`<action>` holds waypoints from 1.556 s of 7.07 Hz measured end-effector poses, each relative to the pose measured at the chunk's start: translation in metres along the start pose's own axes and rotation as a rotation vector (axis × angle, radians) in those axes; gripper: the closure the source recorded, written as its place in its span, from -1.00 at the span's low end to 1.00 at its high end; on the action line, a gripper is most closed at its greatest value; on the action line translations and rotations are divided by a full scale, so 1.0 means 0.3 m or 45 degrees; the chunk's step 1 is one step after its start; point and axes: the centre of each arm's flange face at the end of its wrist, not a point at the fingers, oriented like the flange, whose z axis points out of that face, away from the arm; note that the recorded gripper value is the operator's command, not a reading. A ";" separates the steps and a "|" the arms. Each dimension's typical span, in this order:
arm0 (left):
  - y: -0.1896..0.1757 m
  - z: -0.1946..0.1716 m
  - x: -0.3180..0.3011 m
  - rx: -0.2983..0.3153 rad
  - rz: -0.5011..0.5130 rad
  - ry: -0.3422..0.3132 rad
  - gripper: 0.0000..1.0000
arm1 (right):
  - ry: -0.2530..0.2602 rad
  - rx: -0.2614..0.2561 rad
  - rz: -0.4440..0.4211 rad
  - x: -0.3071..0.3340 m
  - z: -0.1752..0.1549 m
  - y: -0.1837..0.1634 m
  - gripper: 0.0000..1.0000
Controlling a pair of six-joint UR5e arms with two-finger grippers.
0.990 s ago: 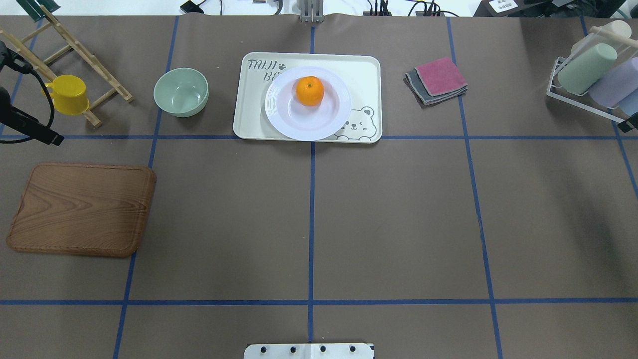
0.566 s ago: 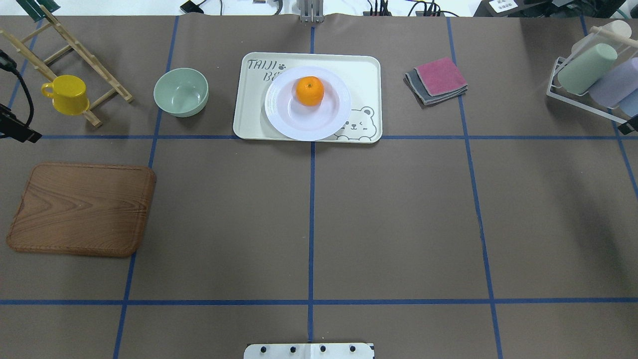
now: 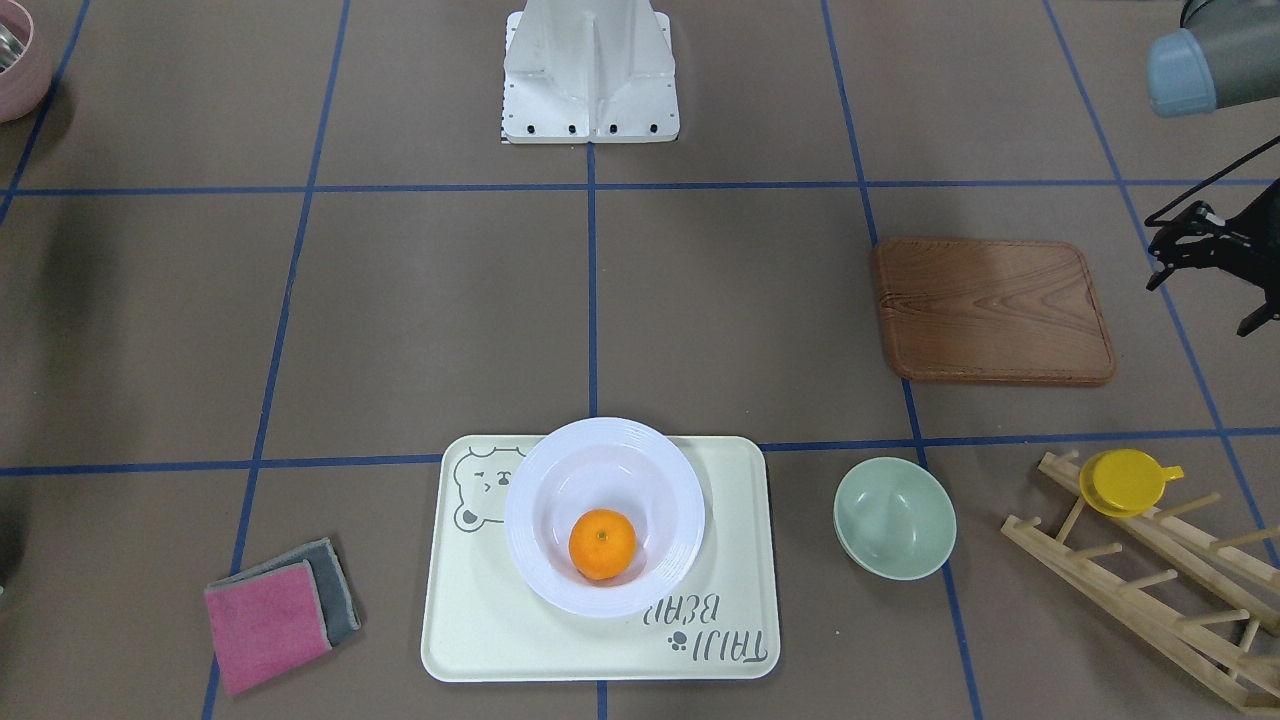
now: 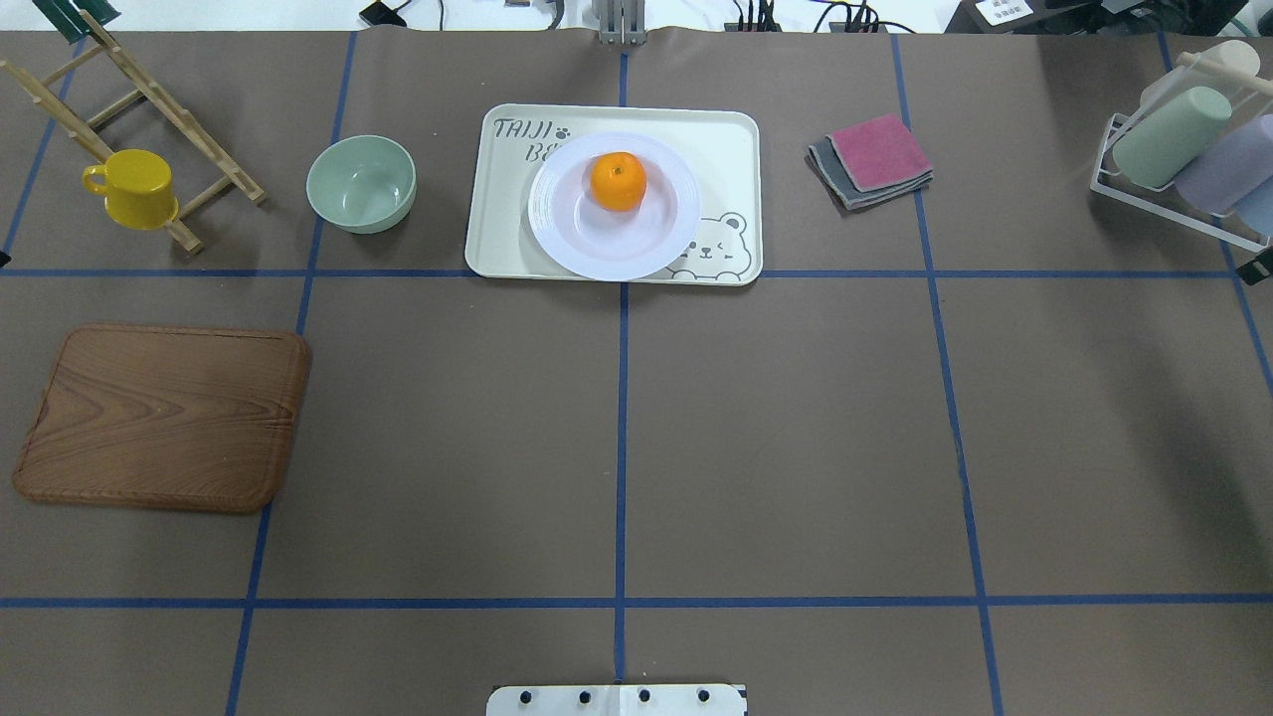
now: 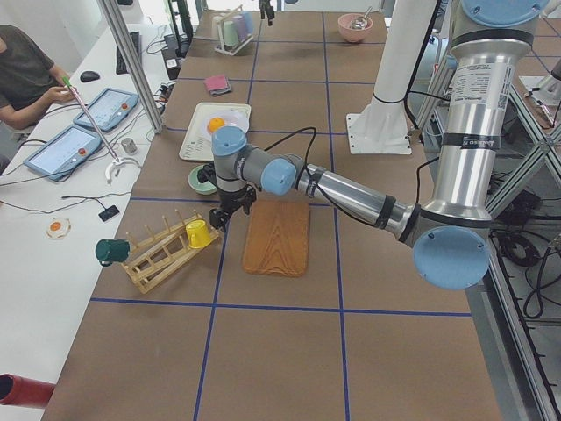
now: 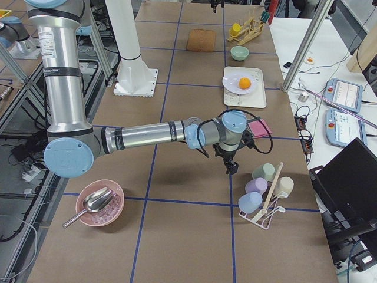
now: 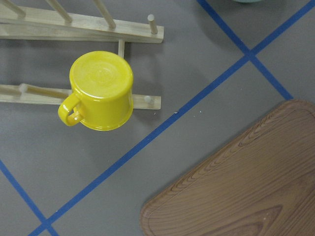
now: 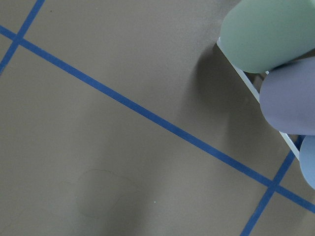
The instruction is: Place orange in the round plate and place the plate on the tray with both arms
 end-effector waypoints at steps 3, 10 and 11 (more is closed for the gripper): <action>0.005 0.000 -0.011 0.005 -0.009 -0.004 -0.98 | 0.000 0.005 -0.016 -0.006 -0.003 0.002 -1.00; -0.016 -0.023 0.010 0.026 -0.063 -0.008 -0.98 | 0.000 0.009 -0.011 -0.009 -0.006 0.000 -1.00; -0.015 -0.022 0.010 0.025 -0.063 -0.008 -0.98 | 0.000 0.010 -0.012 -0.011 -0.008 0.000 -1.00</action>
